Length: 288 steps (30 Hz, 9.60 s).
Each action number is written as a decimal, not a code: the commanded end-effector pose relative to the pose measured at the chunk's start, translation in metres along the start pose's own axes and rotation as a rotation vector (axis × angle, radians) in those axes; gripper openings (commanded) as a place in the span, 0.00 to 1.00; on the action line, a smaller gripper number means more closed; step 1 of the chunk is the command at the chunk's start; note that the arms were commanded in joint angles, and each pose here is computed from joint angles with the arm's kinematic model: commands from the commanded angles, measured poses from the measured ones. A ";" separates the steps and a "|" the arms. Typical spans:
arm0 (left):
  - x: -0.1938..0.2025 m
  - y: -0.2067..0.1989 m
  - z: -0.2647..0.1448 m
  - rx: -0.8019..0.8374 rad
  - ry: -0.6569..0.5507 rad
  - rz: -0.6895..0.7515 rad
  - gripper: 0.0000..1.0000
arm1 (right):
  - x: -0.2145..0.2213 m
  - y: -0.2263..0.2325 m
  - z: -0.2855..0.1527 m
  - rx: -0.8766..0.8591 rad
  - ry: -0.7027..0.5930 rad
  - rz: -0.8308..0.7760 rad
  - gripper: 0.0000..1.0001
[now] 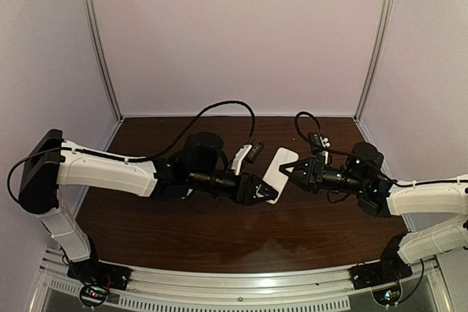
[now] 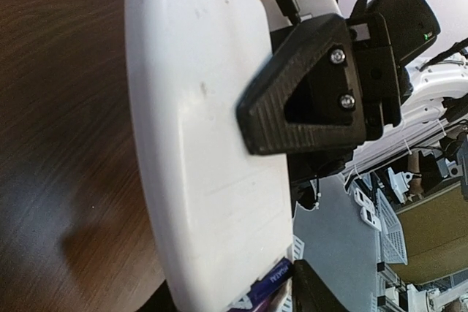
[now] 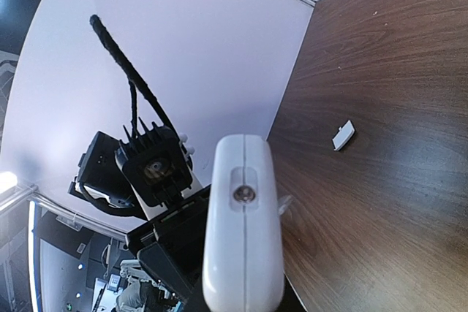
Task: Load the batteries into the remote control
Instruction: Load the battery into the battery compartment, then pass from the right arm to the left, then place the remote control without the battery cover at the center of the board, then pick up the battery cover from the center of the board.
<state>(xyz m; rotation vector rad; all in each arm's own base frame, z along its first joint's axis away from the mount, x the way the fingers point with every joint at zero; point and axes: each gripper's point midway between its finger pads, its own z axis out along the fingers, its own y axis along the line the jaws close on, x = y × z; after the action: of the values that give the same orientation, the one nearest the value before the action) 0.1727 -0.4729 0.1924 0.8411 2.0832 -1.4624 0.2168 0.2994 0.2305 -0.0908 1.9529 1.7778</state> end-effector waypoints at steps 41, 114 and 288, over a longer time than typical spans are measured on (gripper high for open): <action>0.009 0.043 -0.012 -0.081 0.041 -0.051 0.48 | 0.000 0.050 -0.005 -0.156 0.033 -0.098 0.00; -0.018 0.140 -0.124 -0.554 0.034 0.088 0.71 | 0.001 -0.063 0.006 0.146 0.058 -0.020 0.00; -0.067 -0.127 -0.139 0.498 0.023 0.558 0.00 | -0.024 0.112 -0.020 -0.249 0.055 -0.623 0.56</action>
<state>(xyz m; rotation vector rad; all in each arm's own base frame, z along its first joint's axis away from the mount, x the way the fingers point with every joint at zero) 0.1648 -0.3836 0.3219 1.3811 1.5926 -1.5296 0.2109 0.2743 0.3143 -0.5905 1.6326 1.5509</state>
